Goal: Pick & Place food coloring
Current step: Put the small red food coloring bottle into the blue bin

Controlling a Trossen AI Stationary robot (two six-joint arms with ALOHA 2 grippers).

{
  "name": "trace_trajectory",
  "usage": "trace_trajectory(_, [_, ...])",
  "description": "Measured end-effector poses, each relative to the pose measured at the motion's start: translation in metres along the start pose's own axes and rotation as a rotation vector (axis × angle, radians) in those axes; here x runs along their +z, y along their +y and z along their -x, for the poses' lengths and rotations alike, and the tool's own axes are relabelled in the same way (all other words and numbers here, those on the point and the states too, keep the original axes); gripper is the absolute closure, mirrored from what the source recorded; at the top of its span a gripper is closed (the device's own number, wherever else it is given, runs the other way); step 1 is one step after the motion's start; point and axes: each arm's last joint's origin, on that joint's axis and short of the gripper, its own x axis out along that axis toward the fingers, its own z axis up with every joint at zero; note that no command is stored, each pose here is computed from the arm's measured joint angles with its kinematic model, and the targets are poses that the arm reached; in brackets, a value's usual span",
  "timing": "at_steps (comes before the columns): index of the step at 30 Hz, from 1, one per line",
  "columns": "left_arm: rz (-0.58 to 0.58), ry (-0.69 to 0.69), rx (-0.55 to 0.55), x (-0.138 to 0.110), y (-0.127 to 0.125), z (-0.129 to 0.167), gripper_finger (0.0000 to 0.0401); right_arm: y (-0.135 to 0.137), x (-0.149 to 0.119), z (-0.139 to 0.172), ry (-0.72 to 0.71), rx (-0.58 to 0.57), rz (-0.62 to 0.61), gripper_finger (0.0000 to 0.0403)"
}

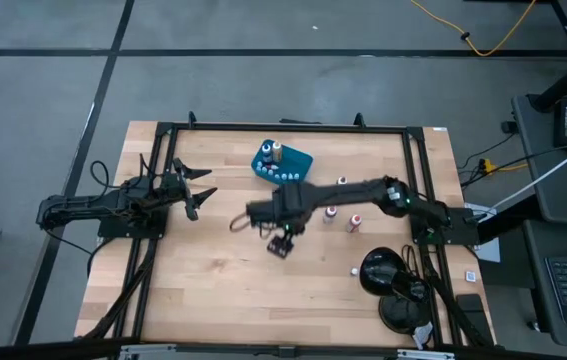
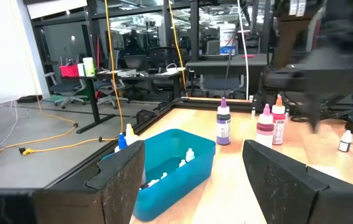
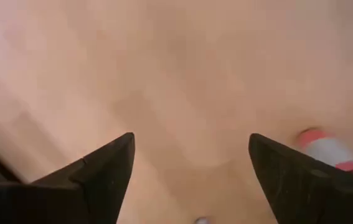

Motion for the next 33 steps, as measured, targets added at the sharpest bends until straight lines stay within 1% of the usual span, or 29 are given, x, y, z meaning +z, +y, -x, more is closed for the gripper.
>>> trace_trajectory(3, [0.000,0.000,0.000,0.000,0.000,0.000,0.0134,0.019,-0.015,-0.003,0.025,0.021,0.017,0.0087])
trace_trajectory(7, [0.000,0.000,0.000,0.000,0.000,0.000,0.0134,0.035,-0.029,-0.006,0.071,0.062,-0.007,0.0087])
trace_trajectory(10, [0.000,0.000,0.000,0.000,0.000,0.000,0.0134,0.041,-0.037,-0.018,0.120,0.049,-0.016,0.0087])
trace_trajectory(14, [0.000,0.000,0.000,0.000,0.000,0.000,0.0134,0.041,-0.050,-0.042,0.214,0.020,-0.032,0.0087])
trace_trajectory(18, [0.000,0.000,0.000,0.000,0.000,0.000,0.0134,0.033,-0.059,-0.055,0.260,0.023,-0.053,0.0087])
trace_trajectory(24, [0.000,0.000,0.000,0.000,0.000,0.000,0.0134,0.012,-0.080,-0.070,0.324,0.039,-0.140,0.0087])
trace_trajectory(29, [0.000,0.000,0.000,0.000,0.000,0.000,0.0134,-0.012,-0.099,-0.078,0.341,0.026,-0.221,0.0087])
trace_trajectory(33, [0.000,0.000,0.000,0.000,0.000,0.000,0.0134,-0.026,-0.111,-0.081,0.344,0.027,-0.276,0.0087])
